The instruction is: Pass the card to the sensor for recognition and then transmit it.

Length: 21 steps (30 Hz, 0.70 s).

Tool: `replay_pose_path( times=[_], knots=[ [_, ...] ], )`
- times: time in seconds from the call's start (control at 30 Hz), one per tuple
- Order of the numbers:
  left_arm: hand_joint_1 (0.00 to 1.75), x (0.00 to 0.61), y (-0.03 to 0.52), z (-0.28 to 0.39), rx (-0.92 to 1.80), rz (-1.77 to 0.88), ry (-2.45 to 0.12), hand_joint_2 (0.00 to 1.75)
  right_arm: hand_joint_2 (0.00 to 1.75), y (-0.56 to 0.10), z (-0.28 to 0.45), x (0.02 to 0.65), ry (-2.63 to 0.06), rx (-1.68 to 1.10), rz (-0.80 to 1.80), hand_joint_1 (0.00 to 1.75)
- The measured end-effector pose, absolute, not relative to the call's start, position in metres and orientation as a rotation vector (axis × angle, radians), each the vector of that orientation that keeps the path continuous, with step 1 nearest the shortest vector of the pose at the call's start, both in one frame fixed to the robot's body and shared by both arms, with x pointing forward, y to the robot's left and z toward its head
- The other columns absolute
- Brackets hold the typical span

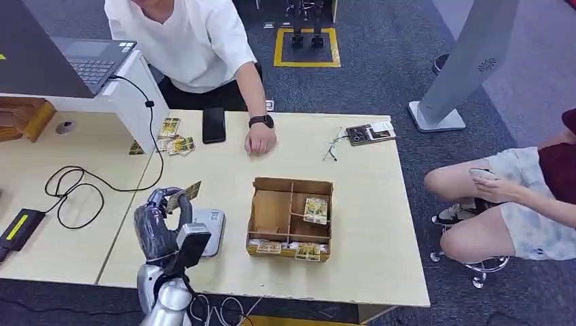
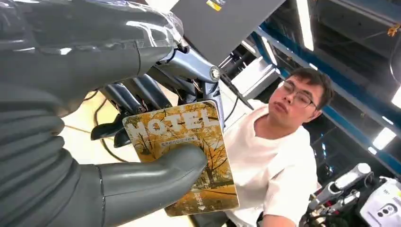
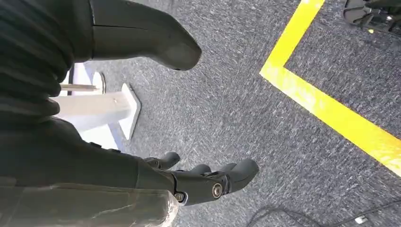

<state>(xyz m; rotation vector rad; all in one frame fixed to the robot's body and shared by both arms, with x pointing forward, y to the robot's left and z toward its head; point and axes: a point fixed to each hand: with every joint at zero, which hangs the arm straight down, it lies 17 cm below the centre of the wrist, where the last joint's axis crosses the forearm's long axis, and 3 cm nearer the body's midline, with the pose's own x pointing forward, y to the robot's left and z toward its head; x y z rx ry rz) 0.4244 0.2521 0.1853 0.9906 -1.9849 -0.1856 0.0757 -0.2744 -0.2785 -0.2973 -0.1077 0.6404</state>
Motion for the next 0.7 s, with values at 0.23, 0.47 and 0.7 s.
replay_pose_path(
  times=[0.23, 0.47, 0.7],
  knots=[
    [1.75, 0.427, 0.234, 0.164, 1.084, -0.451, -1.927, 1.75, 1.75, -0.273, -0.279, 0.075, -0.111, -0.284, 0.537, 0.0],
    [1.75, 0.428, 0.232, 0.141, 1.074, -0.49, -1.848, 1.75, 1.75, -0.274, -0.279, 0.074, -0.113, -0.284, 0.567, 0.0],
    [1.75, 0.426, 0.225, 0.127, 1.081, -0.567, -1.812, 1.75, 1.75, -0.276, -0.279, 0.075, -0.113, -0.294, 0.601, 0.0]
  ],
)
